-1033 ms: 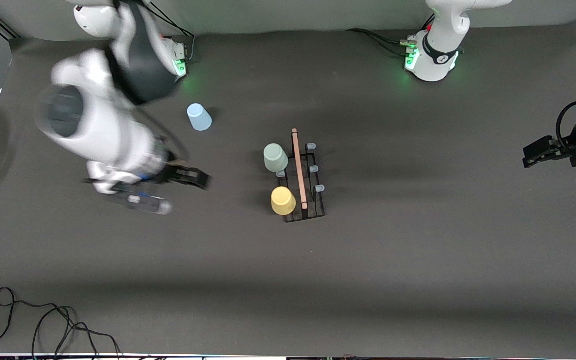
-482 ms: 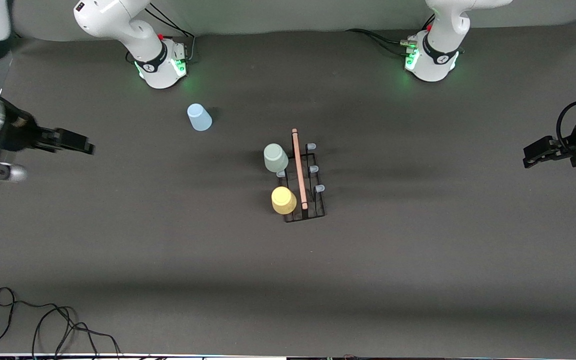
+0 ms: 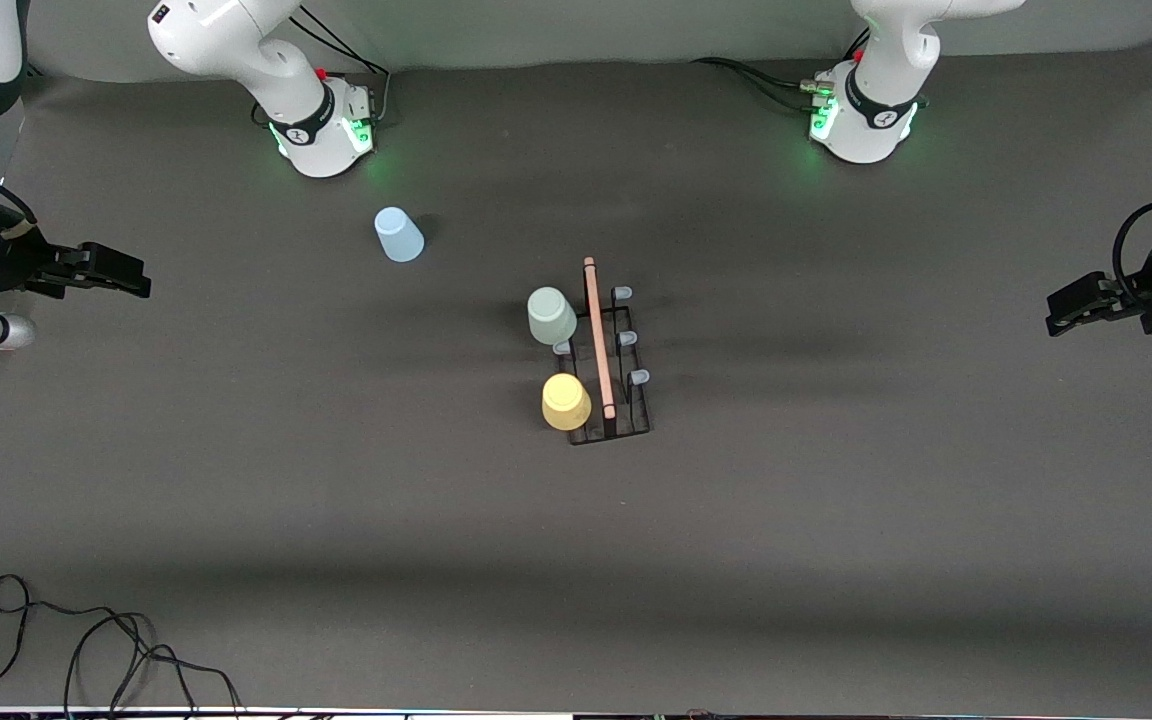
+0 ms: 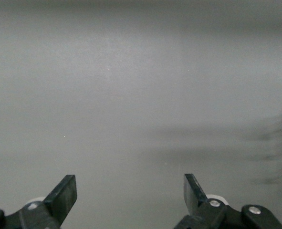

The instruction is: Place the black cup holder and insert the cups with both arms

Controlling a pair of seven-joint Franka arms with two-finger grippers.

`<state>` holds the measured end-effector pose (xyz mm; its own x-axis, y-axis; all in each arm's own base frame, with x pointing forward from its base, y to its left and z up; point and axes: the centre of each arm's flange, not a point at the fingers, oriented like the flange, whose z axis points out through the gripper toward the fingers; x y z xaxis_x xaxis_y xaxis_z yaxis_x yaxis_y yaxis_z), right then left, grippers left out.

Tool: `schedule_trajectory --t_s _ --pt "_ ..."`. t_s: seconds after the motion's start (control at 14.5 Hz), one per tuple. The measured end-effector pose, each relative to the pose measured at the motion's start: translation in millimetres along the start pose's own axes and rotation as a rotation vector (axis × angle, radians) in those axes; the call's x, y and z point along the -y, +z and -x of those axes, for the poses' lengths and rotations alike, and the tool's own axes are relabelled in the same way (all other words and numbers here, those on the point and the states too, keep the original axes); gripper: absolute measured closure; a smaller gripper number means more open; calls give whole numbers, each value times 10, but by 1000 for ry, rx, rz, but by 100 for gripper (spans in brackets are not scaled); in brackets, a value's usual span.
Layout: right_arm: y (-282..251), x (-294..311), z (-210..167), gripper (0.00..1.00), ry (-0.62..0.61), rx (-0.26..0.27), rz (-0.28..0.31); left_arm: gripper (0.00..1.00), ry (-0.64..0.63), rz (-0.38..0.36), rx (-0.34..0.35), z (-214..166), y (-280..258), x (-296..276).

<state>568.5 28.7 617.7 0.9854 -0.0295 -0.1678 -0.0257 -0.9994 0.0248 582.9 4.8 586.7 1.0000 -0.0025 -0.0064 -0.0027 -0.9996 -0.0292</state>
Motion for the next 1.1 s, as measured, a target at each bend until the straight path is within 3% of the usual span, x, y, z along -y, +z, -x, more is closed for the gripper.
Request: schedule_trajectory --t_s 0.62,1.1 --pt "-4 -60 -14 0 10 -7 0 0 3 0 2 -6 12 -18" --pt "87 -314 -111 0 -6 12 -37 0 7 0 3 -8 16 -37"
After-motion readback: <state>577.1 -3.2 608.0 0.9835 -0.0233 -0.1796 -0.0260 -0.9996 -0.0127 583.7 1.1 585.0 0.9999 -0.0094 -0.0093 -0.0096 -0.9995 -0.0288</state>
